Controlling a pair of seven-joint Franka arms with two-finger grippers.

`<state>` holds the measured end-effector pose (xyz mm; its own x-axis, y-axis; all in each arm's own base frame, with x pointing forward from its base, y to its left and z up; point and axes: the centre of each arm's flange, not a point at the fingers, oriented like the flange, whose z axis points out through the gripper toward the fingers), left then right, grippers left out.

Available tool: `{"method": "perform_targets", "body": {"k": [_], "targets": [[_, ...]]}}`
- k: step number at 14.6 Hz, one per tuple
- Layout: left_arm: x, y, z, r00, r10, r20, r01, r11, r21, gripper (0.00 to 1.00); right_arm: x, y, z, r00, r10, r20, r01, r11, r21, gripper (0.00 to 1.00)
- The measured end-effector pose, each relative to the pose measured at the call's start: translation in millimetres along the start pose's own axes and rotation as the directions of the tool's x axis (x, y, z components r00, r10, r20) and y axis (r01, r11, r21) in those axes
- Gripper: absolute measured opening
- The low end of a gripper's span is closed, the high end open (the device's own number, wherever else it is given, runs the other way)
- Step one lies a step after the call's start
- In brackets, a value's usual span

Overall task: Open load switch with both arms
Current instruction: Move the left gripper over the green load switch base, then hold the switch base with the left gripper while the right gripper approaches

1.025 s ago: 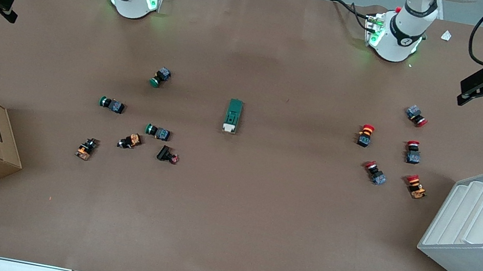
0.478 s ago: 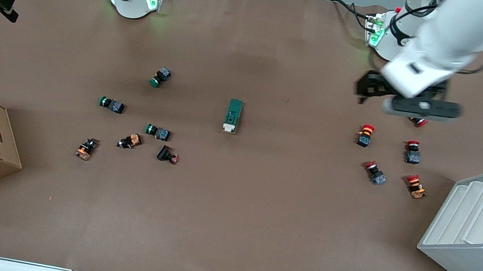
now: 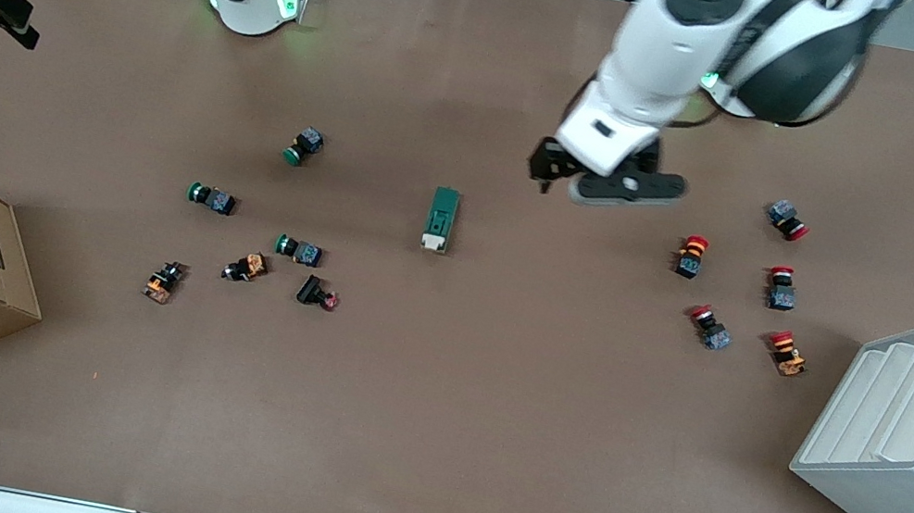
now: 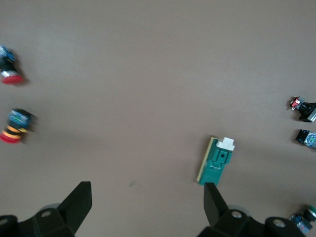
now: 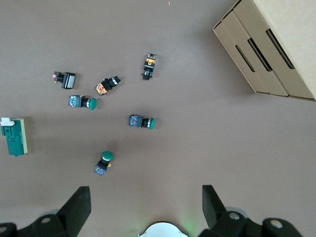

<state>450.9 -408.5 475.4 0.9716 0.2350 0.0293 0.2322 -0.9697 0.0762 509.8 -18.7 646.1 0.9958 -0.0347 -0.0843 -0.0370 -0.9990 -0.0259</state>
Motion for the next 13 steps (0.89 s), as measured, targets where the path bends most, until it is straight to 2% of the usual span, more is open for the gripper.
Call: {"method": "perform_targets", "body": {"k": [3, 6, 8, 11, 13], "targets": [[-41.7, 44.5, 47.3, 0.997, -0.044, -0.069, 0.045, 0.999, 0.005, 1.0, 15.9, 1.2, 20.5, 0.999, 0.004, 0.035, -0.004, 1.0, -0.002, 1.0], [-83.2, 78.0, 100.7, 0.983, -0.062, -0.175, 0.066, 0.998, 0.013, 1.0, 36.0, 2.6, 43.3, 0.999, 0.008, 0.051, -0.007, 1.0, -0.004, 1.0], [-115.1, 94.7, 137.1, 0.97, -0.043, -0.24, 0.051, 0.998, 0.027, 1.0, 50.3, 1.1, 68.2, 0.995, 0.006, 0.096, -0.005, 1.0, -0.008, 1.0], [-163.9, 112.4, 187.9, 0.94, -0.021, -0.339, 0.032, 0.999, 0.028, 1.0, 75.0, -10.5, 113.8, 0.986, -0.006, 0.164, 0.009, 1.0, -0.015, 1.0], [-194.6, 117.0, 224.5, 0.908, 0.0, -0.419, 0.005, 1.0, 0.011, 1.0, 81.7, -36.2, 128.6, 0.984, 0.05, 0.174, -0.044, 0.998, -0.036, 1.0]]}}
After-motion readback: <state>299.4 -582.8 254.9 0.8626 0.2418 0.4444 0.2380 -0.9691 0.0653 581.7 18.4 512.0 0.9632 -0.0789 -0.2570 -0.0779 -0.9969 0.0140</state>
